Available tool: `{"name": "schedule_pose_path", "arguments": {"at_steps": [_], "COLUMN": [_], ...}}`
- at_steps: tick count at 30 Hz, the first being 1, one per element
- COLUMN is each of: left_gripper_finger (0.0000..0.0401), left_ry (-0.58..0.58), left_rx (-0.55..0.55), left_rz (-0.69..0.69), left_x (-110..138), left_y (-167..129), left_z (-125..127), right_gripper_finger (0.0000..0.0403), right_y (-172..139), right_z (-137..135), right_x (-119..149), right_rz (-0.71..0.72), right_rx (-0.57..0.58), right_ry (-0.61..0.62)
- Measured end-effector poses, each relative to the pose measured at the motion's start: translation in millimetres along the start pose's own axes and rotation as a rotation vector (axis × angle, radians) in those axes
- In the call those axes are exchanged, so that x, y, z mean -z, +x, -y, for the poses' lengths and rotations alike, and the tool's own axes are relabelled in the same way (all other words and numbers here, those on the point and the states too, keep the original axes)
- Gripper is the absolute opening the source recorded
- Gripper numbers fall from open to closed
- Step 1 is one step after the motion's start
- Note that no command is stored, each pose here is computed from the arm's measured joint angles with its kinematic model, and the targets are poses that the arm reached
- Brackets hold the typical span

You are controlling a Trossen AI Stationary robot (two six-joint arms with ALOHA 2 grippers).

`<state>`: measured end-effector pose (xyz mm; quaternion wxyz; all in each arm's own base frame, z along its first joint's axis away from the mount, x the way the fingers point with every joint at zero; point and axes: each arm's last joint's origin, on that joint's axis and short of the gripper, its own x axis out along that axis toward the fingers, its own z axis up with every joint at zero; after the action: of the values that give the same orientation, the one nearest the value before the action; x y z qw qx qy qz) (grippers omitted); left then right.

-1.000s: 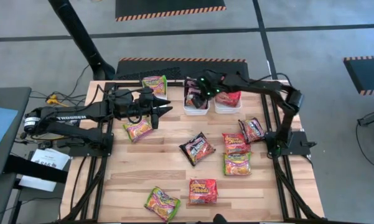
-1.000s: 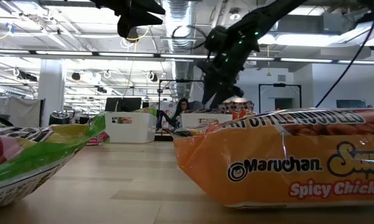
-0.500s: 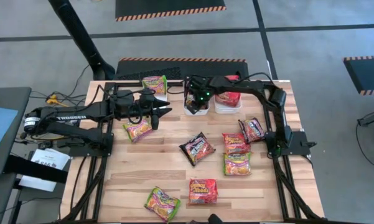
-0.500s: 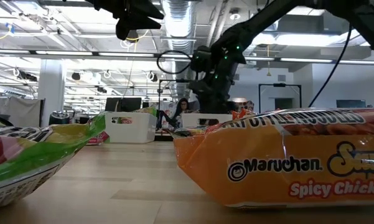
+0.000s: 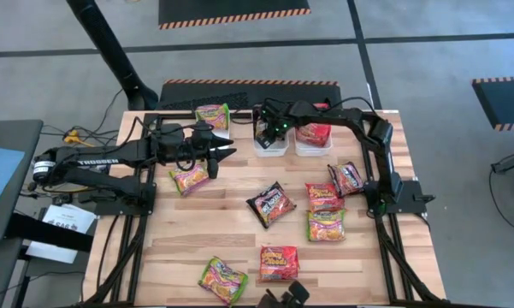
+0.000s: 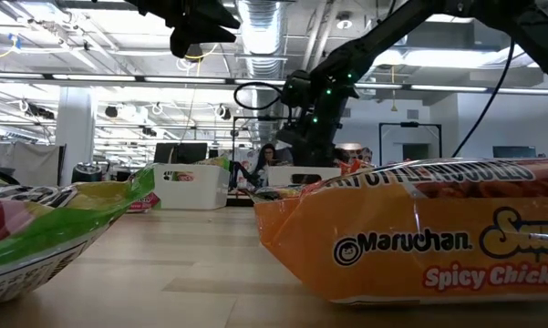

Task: Sort Maruchan noodles
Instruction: Put the black noodle pack into the middle white bin, then put the green noodle pack into the left white bin

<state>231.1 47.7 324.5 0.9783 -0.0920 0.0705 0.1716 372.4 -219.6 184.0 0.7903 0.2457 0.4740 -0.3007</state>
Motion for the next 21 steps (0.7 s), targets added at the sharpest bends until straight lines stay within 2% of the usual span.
{"name": "schedule_pose_path", "arguments": {"at_steps": [5, 12, 17, 21], "left_gripper_finger": [0.0135, 0.0135, 0.0135, 0.0135], "left_ry": [0.0, 0.014, 0.02, -0.021], "left_rx": [0.0, -0.035, -0.092, -0.092], "left_rz": [-0.001, -0.071, -0.127, -0.104], "left_x": [0, 7, 11, 7], "left_y": [0, 0, -9, -15], "left_z": [0, -2, -5, -6], "right_gripper_finger": [0.0195, 0.0195, 0.0195, 0.0195], "right_y": [-2, -31, -66, -99], "right_z": [-4, -10, -9, -7], "right_x": [4, 0, 0, 3], "right_rz": [-0.028, 0.004, 0.034, 0.06], "right_rx": [-0.016, -0.09, -0.101, -0.106], "right_ry": [-0.033, -0.044, -0.051, -0.097]}}
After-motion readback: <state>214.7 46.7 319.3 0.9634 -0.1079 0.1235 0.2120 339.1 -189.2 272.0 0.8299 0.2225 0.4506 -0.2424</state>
